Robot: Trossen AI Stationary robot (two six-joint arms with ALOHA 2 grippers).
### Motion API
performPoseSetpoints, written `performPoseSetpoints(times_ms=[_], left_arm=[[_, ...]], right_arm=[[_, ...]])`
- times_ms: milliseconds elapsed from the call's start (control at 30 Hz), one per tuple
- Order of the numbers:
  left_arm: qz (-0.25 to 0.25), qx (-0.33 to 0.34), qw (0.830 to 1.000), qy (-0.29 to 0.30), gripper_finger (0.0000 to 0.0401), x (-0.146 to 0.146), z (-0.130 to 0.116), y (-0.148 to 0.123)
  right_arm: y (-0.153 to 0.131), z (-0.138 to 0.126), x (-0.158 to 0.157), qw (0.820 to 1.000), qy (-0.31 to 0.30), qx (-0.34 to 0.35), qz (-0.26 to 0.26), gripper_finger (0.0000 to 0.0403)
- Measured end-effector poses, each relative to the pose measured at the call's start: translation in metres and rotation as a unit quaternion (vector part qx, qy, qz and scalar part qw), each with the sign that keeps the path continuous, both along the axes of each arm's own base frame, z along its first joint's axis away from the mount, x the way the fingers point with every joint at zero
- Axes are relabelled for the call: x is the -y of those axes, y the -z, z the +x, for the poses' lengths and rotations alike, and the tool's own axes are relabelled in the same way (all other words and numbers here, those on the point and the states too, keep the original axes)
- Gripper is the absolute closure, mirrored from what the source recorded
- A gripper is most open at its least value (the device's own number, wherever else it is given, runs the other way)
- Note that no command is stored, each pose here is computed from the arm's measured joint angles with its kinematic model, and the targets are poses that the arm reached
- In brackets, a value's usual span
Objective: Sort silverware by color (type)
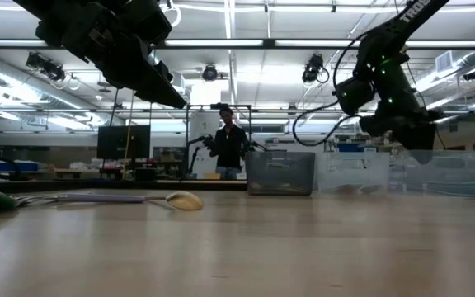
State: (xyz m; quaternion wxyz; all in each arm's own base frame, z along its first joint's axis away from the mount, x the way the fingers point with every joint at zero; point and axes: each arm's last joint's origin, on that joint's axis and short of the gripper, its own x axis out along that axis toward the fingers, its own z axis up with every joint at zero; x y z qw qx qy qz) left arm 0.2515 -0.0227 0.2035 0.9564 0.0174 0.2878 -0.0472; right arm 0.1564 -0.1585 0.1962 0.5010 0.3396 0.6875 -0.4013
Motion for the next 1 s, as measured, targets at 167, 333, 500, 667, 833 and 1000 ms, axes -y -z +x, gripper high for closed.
performPoseSetpoints(times_ms=[167, 333, 500, 667, 833, 1000], left_arm=[[0.000, 0.000, 1.000, 0.000, 0.0248, 0.000, 0.000, 0.000], [-0.015, -0.019, 1.000, -0.004, 0.0248, 0.000, -0.002, 0.003], [-0.030, -0.056, 0.998, -0.007, 0.0248, 0.004, -0.006, 0.008], [-0.046, -0.081, 0.996, -0.006, 0.0248, 0.011, -0.010, 0.012], [-0.057, -0.109, 0.992, -0.007, 0.0248, 0.018, -0.015, 0.015], [-0.065, -0.160, 0.985, -0.017, 0.0248, 0.021, -0.022, 0.022]], right_arm=[[-0.020, 0.007, 0.006, 1.000, -0.007, 0.014, -0.013, 0.0294], [-0.043, 0.023, 0.009, 0.997, -0.028, 0.052, -0.042, 0.0279], [-0.065, 0.043, 0.007, 0.990, -0.058, 0.100, -0.080, 0.0273], [-0.075, 0.061, 0.002, 0.980, -0.082, 0.149, -0.105, 0.0274], [-0.077, 0.076, -0.003, 0.966, -0.104, 0.203, -0.121, 0.0274], [-0.081, 0.097, -0.014, 0.944, -0.142, 0.257, -0.153, 0.0274]])
